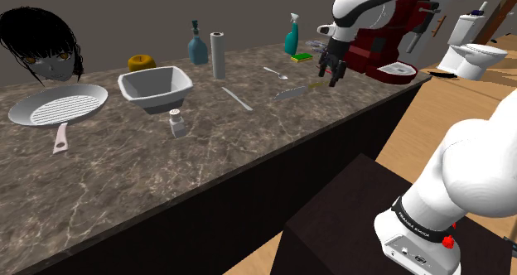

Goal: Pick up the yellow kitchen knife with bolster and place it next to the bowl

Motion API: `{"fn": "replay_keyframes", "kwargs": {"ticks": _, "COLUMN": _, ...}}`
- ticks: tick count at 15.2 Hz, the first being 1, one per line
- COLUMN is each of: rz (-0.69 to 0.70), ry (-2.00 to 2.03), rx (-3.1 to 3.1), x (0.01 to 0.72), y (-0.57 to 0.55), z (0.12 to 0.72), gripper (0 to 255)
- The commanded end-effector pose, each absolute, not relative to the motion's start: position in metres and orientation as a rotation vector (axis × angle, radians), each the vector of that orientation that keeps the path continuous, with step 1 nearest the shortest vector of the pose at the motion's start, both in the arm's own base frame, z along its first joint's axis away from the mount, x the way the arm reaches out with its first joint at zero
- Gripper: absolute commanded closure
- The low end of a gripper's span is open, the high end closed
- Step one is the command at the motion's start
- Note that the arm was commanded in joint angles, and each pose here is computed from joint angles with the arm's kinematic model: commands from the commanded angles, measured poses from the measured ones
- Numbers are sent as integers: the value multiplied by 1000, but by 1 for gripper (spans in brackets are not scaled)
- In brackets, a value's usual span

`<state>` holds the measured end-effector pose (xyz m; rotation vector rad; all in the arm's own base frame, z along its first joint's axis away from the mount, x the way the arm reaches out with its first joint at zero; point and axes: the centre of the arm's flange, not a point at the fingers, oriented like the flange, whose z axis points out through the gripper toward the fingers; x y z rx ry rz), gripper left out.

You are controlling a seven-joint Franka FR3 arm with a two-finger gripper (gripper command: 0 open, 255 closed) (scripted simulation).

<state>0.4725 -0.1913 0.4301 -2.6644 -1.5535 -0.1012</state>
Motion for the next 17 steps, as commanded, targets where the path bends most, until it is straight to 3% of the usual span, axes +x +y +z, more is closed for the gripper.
{"fn": "replay_keyframes", "kwargs": {"ticks": 1, "rz": -110, "ry": -1668, "rx": -2598, "x": 497, "y": -198, "z": 418, "gripper": 0}}
{"fn": "replay_keyframes", "kwargs": {"ticks": 9, "rz": -142, "ry": -2055, "rx": -2310, "x": 589, "y": -209, "z": 368, "gripper": 0}}
{"fn": "replay_keyframes", "kwargs": {"ticks": 17, "rz": -143, "ry": -2058, "rx": -2307, "x": 591, "y": -205, "z": 328, "gripper": 0}}
